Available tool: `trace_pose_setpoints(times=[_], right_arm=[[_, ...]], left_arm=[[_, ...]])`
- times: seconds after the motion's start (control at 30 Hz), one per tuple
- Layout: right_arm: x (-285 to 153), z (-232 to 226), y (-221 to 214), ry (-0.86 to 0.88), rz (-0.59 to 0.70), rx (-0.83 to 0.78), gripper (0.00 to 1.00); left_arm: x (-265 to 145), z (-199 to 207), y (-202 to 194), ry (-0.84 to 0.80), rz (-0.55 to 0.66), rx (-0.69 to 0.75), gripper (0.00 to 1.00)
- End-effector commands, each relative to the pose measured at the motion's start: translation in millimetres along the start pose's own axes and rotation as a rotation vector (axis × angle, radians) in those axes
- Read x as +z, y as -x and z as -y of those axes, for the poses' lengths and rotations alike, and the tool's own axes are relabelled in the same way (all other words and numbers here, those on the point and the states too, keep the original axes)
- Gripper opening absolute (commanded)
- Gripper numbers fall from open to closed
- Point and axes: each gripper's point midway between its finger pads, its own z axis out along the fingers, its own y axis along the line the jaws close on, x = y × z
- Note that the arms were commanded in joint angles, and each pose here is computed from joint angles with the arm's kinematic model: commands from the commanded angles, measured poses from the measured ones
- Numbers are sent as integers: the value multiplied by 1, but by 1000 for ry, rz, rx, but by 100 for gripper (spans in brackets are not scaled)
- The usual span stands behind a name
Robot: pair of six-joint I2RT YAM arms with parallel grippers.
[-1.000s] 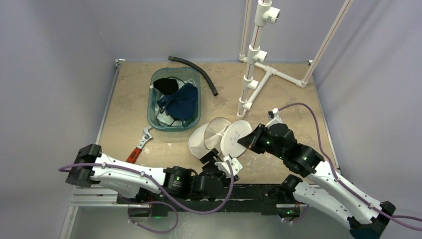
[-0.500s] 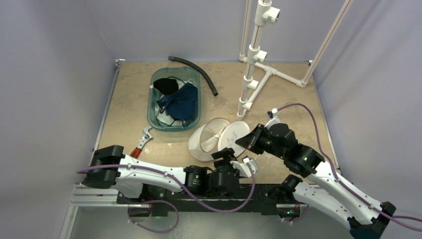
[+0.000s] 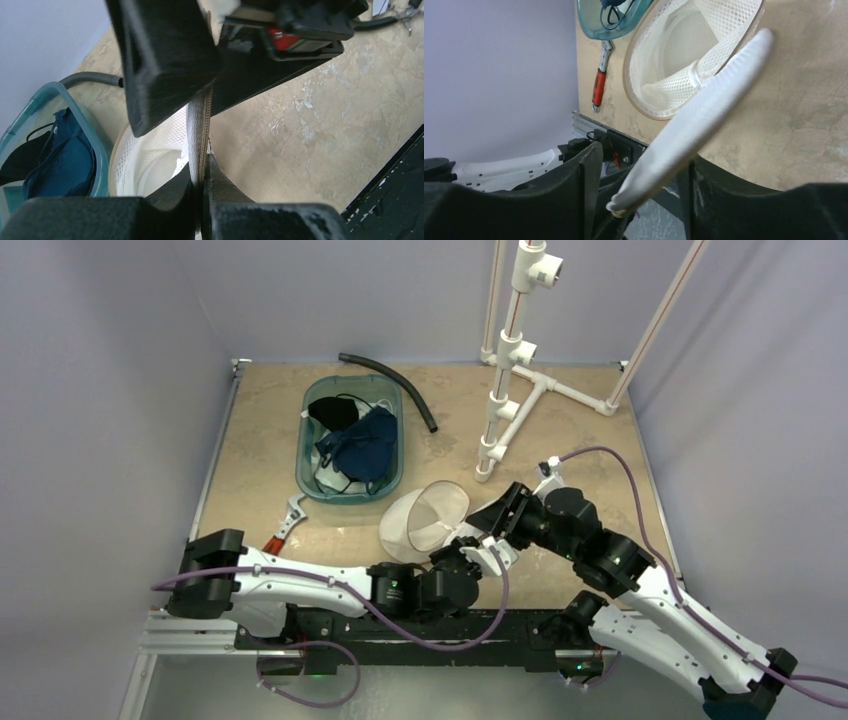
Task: Unzip the laundry bag and remove the bra
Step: Close the laundry bag at the center of the board.
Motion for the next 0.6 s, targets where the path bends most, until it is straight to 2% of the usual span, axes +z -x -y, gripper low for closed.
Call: trace_pose_setpoints(times=[0.0,0.17,0.3,0.4,0.57], right_arm=[[-17,-33,17,94,54,-27,63],[-31,-41,34,82,129,-66,77],[-46,-49,47,123,204,-96,87],[-52,-48,49,156,241,-114,91],[-45,-34,40,171,234,-161,91]], left_arm=[[-13,-19,25,17,86,-200,0],[-23,-40,16,37,100,-366,0],[-22,-62,1,25,104,-576,0],[-19,-78,-9,32,105,-732,0],[-13,-95,-26,26,98,-994,0]])
